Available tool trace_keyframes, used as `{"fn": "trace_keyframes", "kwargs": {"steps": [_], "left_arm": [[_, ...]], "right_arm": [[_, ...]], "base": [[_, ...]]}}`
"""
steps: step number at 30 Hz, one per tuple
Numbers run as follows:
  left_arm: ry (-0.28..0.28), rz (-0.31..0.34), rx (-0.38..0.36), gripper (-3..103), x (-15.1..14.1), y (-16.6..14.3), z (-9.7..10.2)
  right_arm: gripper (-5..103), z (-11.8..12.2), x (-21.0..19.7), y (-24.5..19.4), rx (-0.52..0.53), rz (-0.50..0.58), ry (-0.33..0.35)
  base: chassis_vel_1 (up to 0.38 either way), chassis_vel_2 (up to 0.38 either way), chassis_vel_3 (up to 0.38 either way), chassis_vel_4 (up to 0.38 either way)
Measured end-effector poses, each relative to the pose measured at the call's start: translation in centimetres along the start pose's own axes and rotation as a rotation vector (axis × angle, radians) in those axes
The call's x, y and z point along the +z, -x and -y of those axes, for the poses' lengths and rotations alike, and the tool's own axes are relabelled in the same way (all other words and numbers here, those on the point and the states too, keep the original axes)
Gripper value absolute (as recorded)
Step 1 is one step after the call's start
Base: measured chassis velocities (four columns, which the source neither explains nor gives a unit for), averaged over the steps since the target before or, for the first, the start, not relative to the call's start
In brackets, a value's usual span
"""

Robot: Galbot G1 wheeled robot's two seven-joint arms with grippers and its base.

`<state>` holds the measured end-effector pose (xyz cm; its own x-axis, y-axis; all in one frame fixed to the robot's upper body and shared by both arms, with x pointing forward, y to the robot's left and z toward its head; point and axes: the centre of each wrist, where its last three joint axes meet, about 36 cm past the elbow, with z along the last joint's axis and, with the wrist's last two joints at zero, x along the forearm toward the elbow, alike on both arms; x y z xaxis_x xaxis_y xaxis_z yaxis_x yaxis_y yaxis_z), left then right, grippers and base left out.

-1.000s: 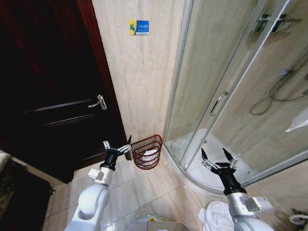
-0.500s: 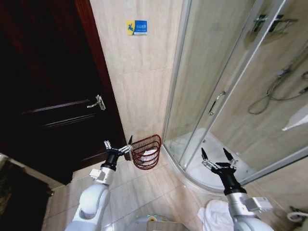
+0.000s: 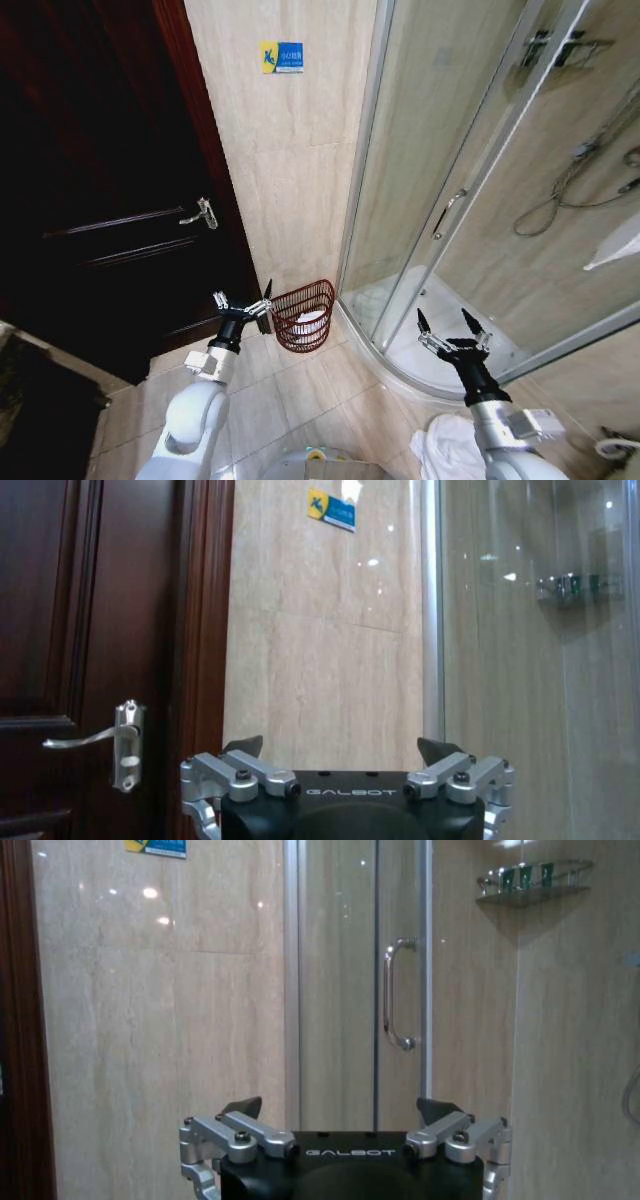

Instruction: Discard the used towel into the hamper.

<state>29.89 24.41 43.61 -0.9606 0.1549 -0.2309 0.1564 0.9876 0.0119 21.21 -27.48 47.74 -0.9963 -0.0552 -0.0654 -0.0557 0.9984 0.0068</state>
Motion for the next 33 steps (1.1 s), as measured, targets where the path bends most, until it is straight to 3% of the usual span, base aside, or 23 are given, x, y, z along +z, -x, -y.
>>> {"fn": "trace_keyframes", "kwargs": {"steps": [33], "left_arm": [[-0.002,-0.005,0.001,100,0.36,-0.21,0.13]], "right_arm": [[100,0.20,-0.13,0.03,-0.009,0.002,-0.010]], "base": [[-0.029,-0.031,0.033,0.033]]}}
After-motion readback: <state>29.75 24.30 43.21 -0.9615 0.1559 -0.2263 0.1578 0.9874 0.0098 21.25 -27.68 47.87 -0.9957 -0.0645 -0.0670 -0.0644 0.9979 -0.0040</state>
